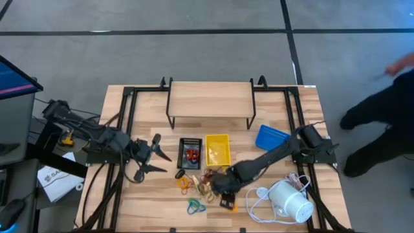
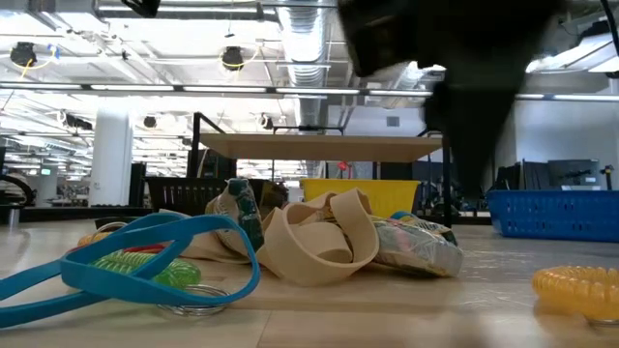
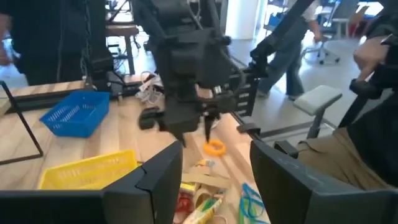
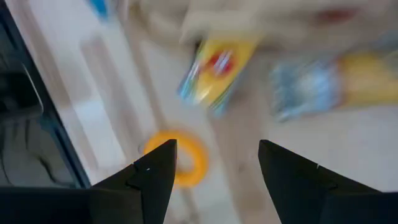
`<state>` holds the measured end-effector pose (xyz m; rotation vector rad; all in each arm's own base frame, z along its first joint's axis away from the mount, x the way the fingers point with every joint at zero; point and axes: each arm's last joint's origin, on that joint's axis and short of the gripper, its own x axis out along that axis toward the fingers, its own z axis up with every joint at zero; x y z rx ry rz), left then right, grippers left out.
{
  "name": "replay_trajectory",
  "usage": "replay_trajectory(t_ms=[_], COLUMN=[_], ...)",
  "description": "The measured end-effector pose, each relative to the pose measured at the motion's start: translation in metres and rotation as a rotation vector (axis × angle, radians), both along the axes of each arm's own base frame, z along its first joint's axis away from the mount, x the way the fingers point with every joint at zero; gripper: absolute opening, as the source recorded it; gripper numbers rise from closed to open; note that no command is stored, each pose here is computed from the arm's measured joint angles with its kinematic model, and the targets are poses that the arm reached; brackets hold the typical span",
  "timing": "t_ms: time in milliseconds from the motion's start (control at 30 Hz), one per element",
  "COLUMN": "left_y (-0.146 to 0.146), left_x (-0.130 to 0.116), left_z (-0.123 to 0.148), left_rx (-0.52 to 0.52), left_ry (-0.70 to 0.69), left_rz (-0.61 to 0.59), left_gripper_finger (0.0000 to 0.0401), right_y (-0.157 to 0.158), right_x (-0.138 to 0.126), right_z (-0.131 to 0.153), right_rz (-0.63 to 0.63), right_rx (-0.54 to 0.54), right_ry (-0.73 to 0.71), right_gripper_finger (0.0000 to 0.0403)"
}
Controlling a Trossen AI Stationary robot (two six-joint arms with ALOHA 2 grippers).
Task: Pick & Place Office Desk Supplies
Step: Put the yellow spring keychain into the black bin
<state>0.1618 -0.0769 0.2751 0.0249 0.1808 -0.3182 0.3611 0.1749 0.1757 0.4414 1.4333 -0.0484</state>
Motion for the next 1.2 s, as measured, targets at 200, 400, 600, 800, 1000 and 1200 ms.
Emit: replay_trajectory(t_ms=[200, 400, 600, 800, 1000, 1200], left_y=[-0.019, -0.03, -0.035, -0.035, -0.035, -0.035], left_x=[-0.001, -0.008, -0.011, -0.012, -0.012, -0.012], left_z=[-0.006, -0.005, -0.005, -0.005, -0.004, -0.004], left_rx=[0.027, 0.034, 0.032, 0.034, 0.033, 0.033], left_ry=[0.014, -0.005, -0.007, -0.012, -0.013, -0.013], left_rz=[0.007, 0.018, 0.025, 0.039, 0.041, 0.041], left_gripper_finger=[0.0182, 0.0182, 0.0182, 0.0182, 0.0182, 0.0182], right_y=[0.015, 0.023, 0.028, 0.022, 0.017, 0.016], right_x=[-0.003, -0.003, -0.005, -0.006, -0.005, -0.009], right_z=[-0.022, -0.026, -0.033, -0.034, -0.034, -0.039], right_rz=[0.029, 0.007, 0.01, 0.012, 0.009, -0.01], right_rx=[0.048, 0.06, 0.017, -0.046, -0.074, -0.015], right_ry=[0.079, 0.075, 0.073, 0.076, 0.082, 0.118], right_gripper_finger=[0.0224, 0.0224, 0.0224, 0.0224, 0.0224, 0.0224])
